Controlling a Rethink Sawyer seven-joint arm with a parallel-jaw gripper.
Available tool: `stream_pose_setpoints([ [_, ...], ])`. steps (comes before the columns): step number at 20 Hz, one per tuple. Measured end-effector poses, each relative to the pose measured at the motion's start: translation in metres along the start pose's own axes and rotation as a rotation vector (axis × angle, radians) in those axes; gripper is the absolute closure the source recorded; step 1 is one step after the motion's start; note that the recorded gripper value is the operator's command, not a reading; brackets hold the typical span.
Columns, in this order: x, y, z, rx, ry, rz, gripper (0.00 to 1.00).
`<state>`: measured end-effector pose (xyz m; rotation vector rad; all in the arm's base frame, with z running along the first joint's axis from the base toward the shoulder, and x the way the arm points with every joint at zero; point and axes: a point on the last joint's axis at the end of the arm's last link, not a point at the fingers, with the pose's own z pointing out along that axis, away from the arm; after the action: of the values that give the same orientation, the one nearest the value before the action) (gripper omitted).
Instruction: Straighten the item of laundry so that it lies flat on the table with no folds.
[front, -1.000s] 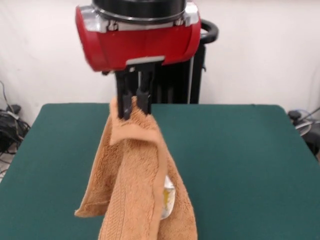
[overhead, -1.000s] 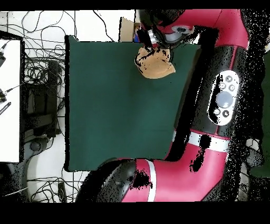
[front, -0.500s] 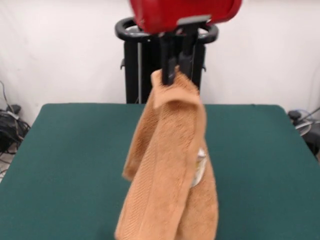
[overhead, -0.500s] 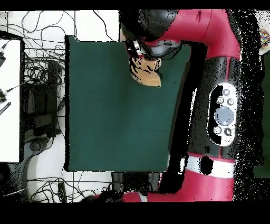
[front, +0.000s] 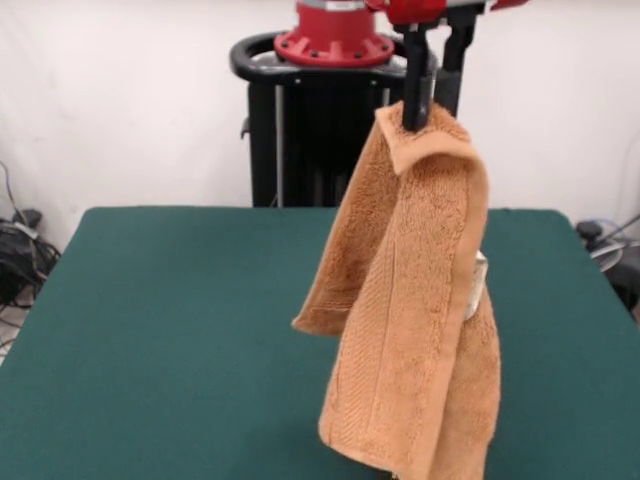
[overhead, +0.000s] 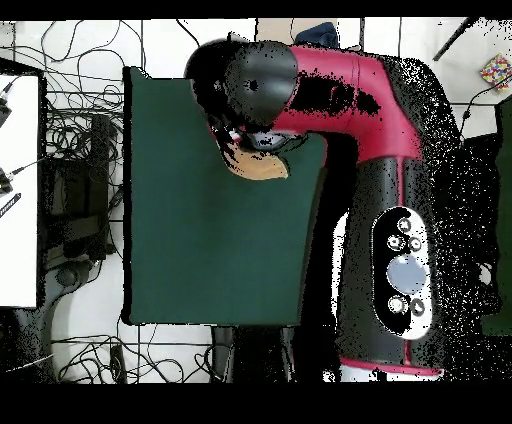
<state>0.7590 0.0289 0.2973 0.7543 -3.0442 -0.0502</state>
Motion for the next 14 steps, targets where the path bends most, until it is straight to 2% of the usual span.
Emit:
stream_pose_setpoints([
  [4, 0.012, 0.006, 0.018, 0.016, -0.013, 0.000, 1.00],
  [9, 0.030, 0.017, 0.056, 0.025, -0.029, -0.003, 1.00],
  [14, 0.042, 0.025, 0.072, 0.011, -0.010, -0.004, 1.00],
])
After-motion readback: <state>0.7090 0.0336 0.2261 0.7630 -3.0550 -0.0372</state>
